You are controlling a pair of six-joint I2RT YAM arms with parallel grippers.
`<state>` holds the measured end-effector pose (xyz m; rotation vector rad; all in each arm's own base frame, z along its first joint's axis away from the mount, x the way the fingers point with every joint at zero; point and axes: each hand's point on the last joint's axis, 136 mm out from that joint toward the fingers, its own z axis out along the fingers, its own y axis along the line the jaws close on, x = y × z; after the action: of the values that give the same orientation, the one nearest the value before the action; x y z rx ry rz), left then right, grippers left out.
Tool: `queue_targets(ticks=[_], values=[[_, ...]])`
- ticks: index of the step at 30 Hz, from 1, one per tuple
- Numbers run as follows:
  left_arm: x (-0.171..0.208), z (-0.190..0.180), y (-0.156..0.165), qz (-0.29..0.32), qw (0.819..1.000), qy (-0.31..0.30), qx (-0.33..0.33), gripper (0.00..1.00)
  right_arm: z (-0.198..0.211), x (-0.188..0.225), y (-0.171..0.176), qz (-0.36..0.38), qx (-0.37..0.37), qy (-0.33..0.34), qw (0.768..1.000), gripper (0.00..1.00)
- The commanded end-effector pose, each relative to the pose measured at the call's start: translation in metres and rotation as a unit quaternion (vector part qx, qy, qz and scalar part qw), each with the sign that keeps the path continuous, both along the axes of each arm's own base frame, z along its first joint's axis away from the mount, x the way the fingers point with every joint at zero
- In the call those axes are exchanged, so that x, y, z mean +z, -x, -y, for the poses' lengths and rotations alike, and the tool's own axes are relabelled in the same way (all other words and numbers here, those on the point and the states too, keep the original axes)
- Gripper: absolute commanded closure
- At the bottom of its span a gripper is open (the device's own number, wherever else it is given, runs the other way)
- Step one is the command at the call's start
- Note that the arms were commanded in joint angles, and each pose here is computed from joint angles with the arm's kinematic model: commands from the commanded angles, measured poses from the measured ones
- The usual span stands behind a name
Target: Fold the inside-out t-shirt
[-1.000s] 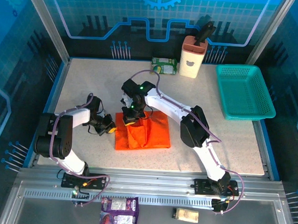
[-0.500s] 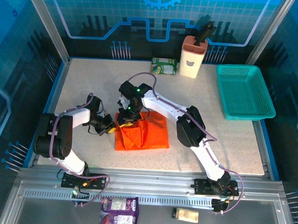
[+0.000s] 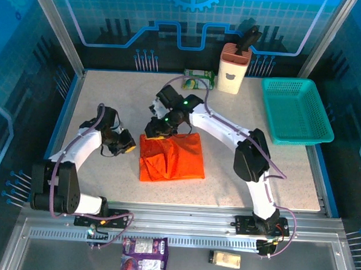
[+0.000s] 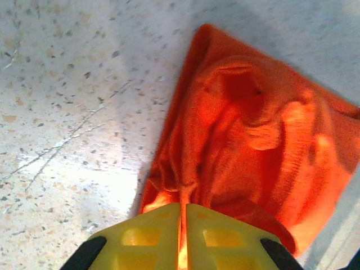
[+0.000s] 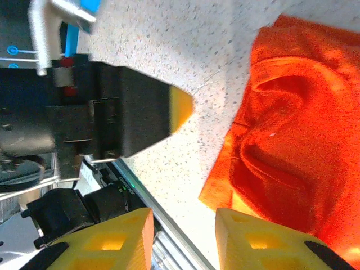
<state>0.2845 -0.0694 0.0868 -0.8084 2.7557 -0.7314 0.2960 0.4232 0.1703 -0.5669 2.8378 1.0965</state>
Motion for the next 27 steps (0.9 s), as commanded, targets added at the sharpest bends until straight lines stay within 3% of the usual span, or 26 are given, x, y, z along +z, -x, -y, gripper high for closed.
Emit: queue_targets(ticks=[1,7,12,16,18,27], values=[[0.014,0.007,0.012,-0.011,1.000,0.003,-0.012,0.88,0.033,-0.017,-0.012,-0.006,-0.016,0.031,0.999,0.65],[0.007,0.030,0.013,-0.018,0.999,0.006,-0.033,0.88,0.070,-0.053,-0.004,-0.036,-0.003,0.094,0.995,0.68],[0.007,0.052,0.006,-0.013,0.998,0.024,-0.049,0.84,0.077,-0.061,0.020,-0.053,0.014,0.094,0.994,0.67],[0.004,0.059,0.004,-0.019,0.998,0.017,-0.059,0.79,0.064,-0.064,0.047,-0.060,0.043,0.085,0.994,0.66],[0.005,0.056,0.003,-0.018,0.998,0.007,-0.059,0.79,0.054,-0.070,0.055,-0.057,0.054,0.088,0.993,0.60],[0.016,0.033,0.006,-0.003,0.999,-0.027,-0.043,0.79,0.012,-0.082,0.059,-0.065,0.066,0.046,0.995,0.48]])
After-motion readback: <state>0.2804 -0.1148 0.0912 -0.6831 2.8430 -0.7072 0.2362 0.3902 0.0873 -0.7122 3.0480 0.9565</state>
